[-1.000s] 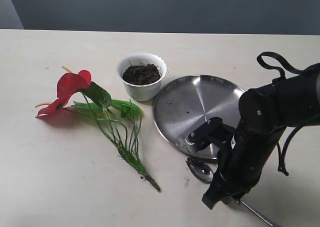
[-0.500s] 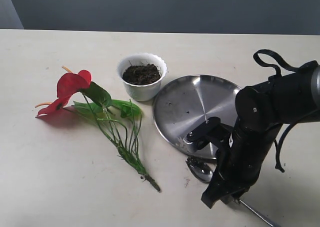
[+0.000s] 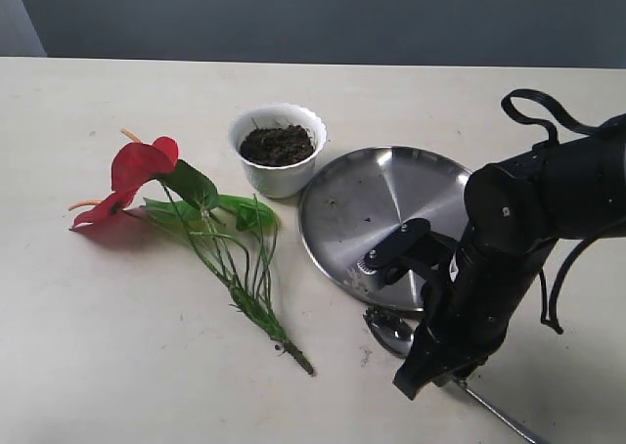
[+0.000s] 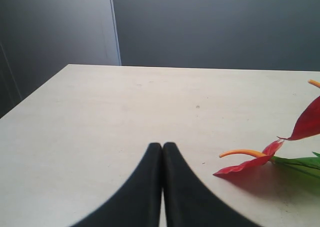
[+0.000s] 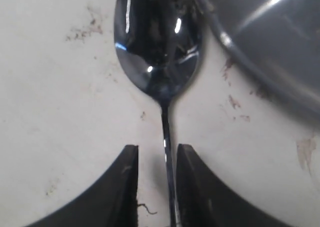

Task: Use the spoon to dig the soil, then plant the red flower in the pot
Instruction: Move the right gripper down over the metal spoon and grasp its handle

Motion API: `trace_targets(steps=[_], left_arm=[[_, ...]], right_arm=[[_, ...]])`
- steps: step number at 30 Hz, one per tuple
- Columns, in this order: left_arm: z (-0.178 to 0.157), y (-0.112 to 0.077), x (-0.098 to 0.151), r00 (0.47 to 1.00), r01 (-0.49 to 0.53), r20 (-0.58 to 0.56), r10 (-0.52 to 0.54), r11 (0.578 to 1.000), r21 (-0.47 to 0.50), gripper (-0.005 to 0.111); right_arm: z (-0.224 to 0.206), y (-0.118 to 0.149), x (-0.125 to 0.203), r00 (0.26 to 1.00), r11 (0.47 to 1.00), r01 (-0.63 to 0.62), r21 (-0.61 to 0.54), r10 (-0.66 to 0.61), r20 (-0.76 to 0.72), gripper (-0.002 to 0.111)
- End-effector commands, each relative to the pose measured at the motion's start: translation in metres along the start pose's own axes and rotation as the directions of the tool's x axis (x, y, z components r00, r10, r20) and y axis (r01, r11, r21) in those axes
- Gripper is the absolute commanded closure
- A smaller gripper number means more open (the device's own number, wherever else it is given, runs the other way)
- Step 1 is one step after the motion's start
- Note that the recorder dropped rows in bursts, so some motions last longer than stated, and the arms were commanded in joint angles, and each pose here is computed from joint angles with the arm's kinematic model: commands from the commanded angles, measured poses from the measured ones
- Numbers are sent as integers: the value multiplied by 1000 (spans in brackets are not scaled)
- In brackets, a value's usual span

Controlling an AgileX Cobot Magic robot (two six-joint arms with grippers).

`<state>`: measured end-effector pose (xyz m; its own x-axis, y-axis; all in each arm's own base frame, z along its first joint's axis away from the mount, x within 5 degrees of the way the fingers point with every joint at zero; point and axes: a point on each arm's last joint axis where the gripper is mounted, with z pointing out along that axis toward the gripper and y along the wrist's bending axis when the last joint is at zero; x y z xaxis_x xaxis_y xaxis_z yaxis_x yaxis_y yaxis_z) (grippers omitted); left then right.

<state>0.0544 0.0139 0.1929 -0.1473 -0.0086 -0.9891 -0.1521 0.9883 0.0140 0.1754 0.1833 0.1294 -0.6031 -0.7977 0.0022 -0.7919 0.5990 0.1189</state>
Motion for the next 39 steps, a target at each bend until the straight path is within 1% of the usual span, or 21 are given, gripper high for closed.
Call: trace_targets(steps=[1, 9, 14, 24, 26, 27, 31, 35, 39], left_arm=[[0, 0, 1, 1000, 2, -3, -2, 1000, -2, 106], [0, 0, 1, 1000, 2, -3, -2, 1000, -2, 106], [0, 0, 1, 1000, 2, -3, -2, 1000, -2, 106], [0, 0, 1, 1000, 2, -3, -2, 1000, -2, 106], [0, 0, 1, 1000, 2, -3, -2, 1000, -2, 106], [0, 0, 1, 1000, 2, -3, -2, 1000, -2, 106], [0, 0, 1, 1000, 2, -3, -2, 1000, -2, 106], [0, 0, 1, 1000, 2, -3, -2, 1000, -2, 106], [0, 0, 1, 1000, 2, -3, -2, 1000, -2, 106]], right_arm=[[-8, 0, -1, 999, 1000, 20, 21, -21, 34, 81], [-2, -1, -2, 999, 1000, 18, 21, -18, 27, 81], [10, -2, -3, 1000, 1000, 7, 9, -7, -20, 81], [25, -3, -3, 998, 1000, -2, 0, 2, -70, 81], [28, -3, -2, 996, 1000, -8, -7, 7, -88, 84], [29, -3, -2, 996, 1000, -9, -10, 8, -93, 88], [29, 7, -1, 993, 1000, 14, -23, -17, -116, 109], [31, 17, -1, 991, 998, 55, -21, -58, -123, 109], [30, 19, 1, 986, 998, 61, -31, -65, -153, 109]])
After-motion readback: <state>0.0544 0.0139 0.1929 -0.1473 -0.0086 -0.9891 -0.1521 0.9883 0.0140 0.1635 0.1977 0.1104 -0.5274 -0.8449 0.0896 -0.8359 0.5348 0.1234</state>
